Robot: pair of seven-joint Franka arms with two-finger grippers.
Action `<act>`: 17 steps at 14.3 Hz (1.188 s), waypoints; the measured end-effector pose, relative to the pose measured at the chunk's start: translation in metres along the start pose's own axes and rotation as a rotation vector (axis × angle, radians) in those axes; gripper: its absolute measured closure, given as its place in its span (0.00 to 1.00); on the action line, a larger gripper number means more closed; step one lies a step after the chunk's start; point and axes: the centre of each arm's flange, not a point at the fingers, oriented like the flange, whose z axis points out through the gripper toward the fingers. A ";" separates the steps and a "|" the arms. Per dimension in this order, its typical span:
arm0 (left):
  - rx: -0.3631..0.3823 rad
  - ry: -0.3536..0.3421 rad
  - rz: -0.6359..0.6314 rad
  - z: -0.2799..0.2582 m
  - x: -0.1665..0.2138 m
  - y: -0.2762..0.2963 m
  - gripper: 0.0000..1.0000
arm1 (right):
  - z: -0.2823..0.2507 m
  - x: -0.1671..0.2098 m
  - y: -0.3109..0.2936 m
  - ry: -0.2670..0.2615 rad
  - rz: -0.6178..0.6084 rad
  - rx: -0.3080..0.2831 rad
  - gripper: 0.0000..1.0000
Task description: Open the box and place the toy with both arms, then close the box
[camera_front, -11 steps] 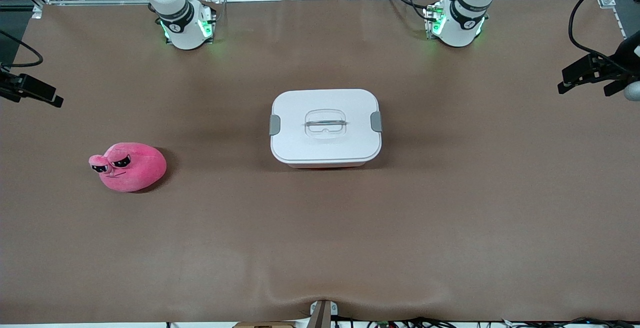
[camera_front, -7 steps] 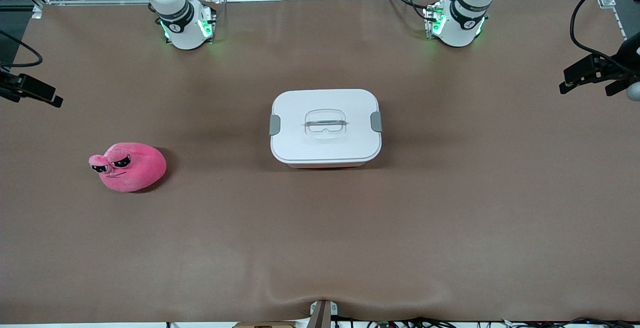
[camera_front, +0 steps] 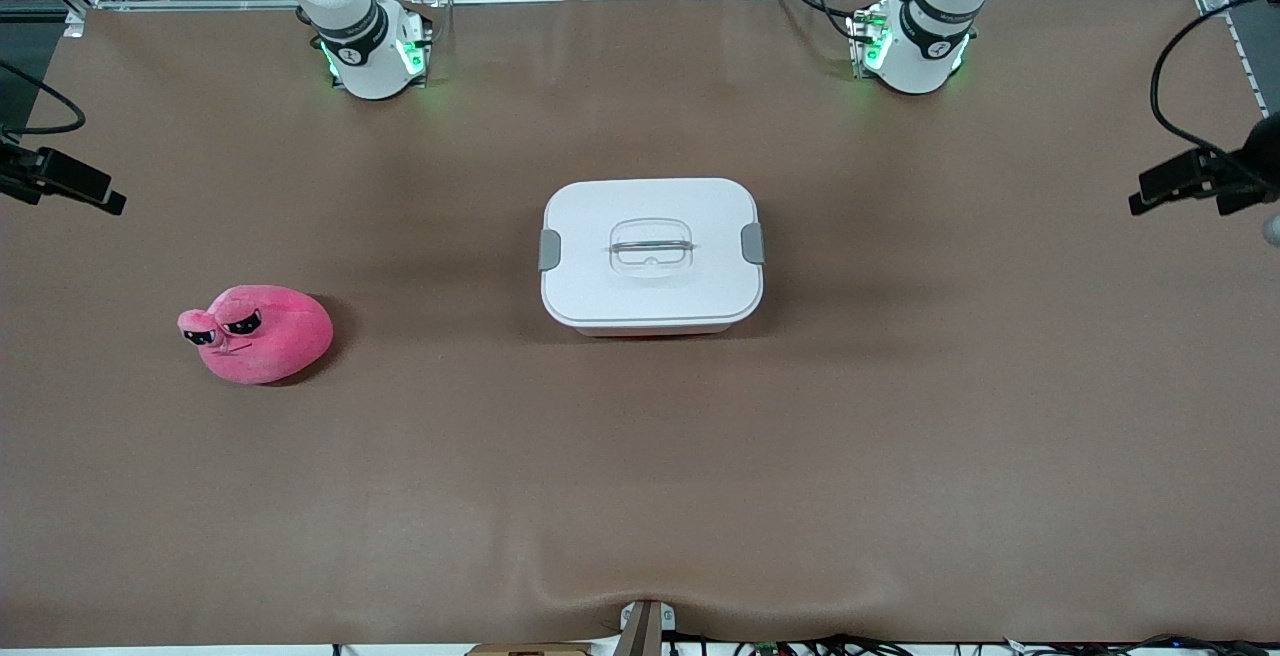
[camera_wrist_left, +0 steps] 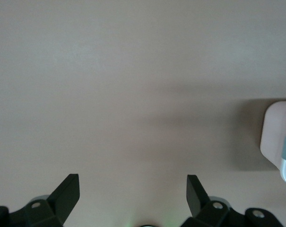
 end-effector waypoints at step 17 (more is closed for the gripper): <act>-0.076 -0.033 -0.803 0.102 0.040 0.278 0.00 | 0.051 0.020 -0.057 -0.098 -0.085 -0.021 0.00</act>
